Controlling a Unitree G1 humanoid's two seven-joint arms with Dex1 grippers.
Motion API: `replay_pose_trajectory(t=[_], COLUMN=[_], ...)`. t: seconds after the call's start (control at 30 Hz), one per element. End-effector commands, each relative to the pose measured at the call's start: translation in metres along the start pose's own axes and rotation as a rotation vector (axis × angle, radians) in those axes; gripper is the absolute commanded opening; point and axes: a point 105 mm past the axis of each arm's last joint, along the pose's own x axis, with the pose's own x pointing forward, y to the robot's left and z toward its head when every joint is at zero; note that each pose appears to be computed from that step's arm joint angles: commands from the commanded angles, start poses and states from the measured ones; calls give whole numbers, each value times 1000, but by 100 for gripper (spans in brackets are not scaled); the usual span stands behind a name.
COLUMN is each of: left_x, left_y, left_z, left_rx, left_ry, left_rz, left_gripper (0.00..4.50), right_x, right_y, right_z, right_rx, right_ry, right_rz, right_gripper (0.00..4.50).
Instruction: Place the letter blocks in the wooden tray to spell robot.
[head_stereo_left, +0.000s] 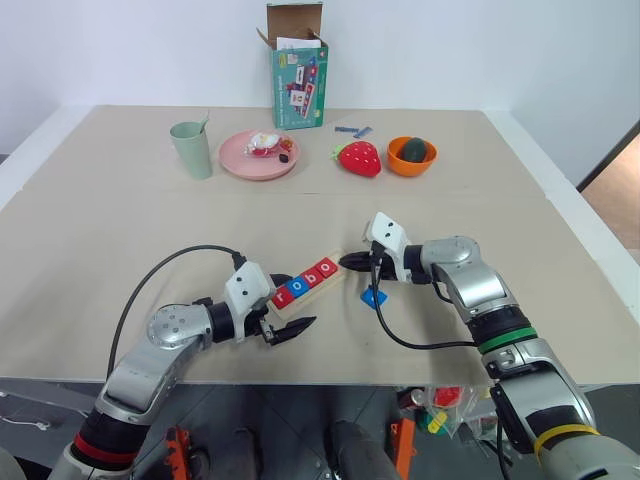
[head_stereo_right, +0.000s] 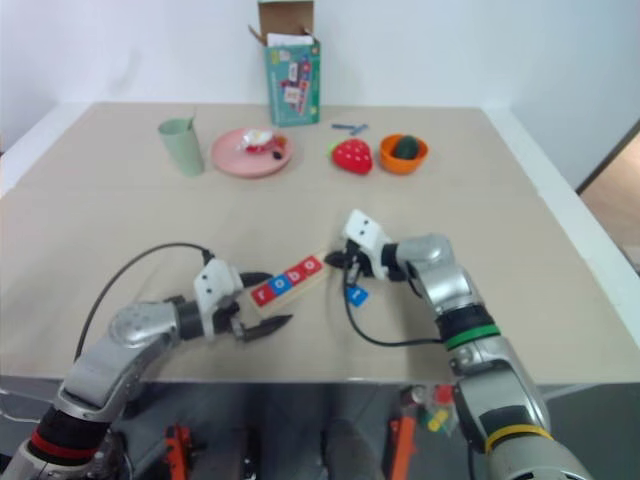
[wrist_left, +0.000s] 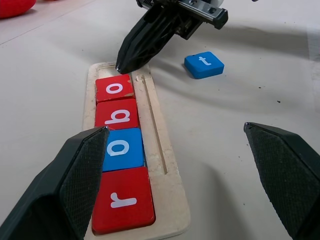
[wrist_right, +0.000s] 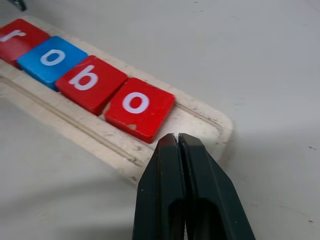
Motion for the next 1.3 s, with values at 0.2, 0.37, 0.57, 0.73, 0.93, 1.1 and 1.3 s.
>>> replay_pose_trajectory(t=[0.2,0.37,0.57,0.73,0.93,1.1,1.3], left_x=[1,2,3,3,0,-3,-7], left_y=[-4,-5,-6,-6,-3,15,21], left_z=[12,12,12,12,16,29,35], left_rx=[41,39,38,37,14,-86,-109], left_ry=[-35,-37,-38,-38,-70,-164,-196], left_rz=[-14,-19,-22,-22,-6,103,142], left_gripper=[450,450,450,450,450,450,450], right_x=[-6,-7,-8,-12,-6,21,38], right_y=[6,8,-1,-16,-30,-35,-39], right_z=[16,16,17,28,40,50,53], right_rx=[-75,-79,-74,-92,-144,-188,-265], right_ry=[-5,2,-14,-39,-57,-50,-26], right_rz=[34,42,-9,-57,-102,-113,-124], right_gripper=[4,4,4,4,4,4,4])
